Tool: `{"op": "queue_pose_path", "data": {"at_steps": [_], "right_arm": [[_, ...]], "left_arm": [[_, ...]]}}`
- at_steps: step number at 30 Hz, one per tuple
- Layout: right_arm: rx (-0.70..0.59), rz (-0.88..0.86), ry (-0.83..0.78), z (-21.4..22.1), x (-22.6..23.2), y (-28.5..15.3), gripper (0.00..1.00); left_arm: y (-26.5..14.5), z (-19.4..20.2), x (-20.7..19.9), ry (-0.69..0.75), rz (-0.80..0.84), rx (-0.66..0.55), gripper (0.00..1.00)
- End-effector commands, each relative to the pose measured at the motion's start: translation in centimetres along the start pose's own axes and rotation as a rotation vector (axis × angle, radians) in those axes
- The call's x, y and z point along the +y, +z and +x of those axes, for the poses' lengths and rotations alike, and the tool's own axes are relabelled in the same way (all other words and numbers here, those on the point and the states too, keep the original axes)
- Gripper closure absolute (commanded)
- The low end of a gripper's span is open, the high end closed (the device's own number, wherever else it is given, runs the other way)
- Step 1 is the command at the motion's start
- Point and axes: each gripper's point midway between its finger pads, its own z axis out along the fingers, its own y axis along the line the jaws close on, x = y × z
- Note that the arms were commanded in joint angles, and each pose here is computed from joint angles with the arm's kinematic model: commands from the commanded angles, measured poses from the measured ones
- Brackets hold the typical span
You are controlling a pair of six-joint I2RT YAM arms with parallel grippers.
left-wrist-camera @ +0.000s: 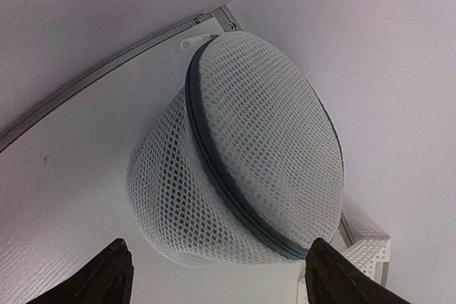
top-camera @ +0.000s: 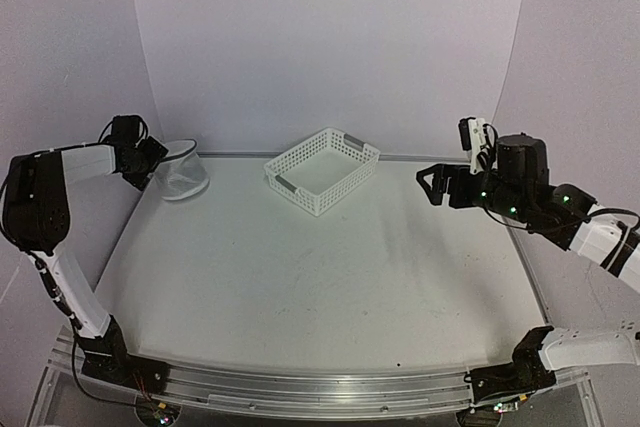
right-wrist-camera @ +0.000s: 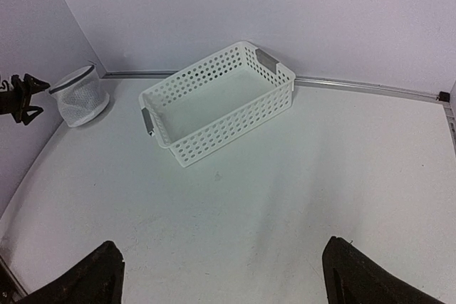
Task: Unzip the laundry bag and remove the bra
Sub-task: Move the laundry bag to the center of the board.
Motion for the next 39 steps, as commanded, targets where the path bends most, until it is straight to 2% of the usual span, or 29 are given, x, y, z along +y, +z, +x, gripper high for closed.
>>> {"op": "queue_pose_path", "data": {"at_steps": [1, 12, 20, 23, 37, 39], "right_arm": [[-0.038, -0.034, 0.012, -0.7, 0.6, -0.8, 0.02], [-0.017, -0.037, 0.017, 0.0, 0.5, -0.8, 0.02], [-0.009, -0.035, 0.015, 0.1, 0.5, -0.7, 0.02], [-0.003, -0.043, 0.015, 0.2, 0.7, -0.5, 0.02], [-0.003, -0.051, 0.043, 0.3, 0.7, -1.0, 0.02], [0.001, -0.054, 0.048, 0.4, 0.8, -1.0, 0.02]], "left_arm": [[0.3, -3.1, -3.5, -0.099, 0.136, -0.036, 0.18], [2.9, -3.6, -3.6, -0.142, 0.126, -0.029, 0.26], [3.8, -3.2, -2.9, -0.147, 0.104, -0.029, 0.4], [3.8, -3.1, -2.8, -0.145, 0.102, -0.026, 0.47], [3.6, -2.2, -2.8, -0.111, 0.132, -0.001, 1.0], [3.2, -1.9, -2.9, -0.102, 0.15, 0.001, 1.0]]}}
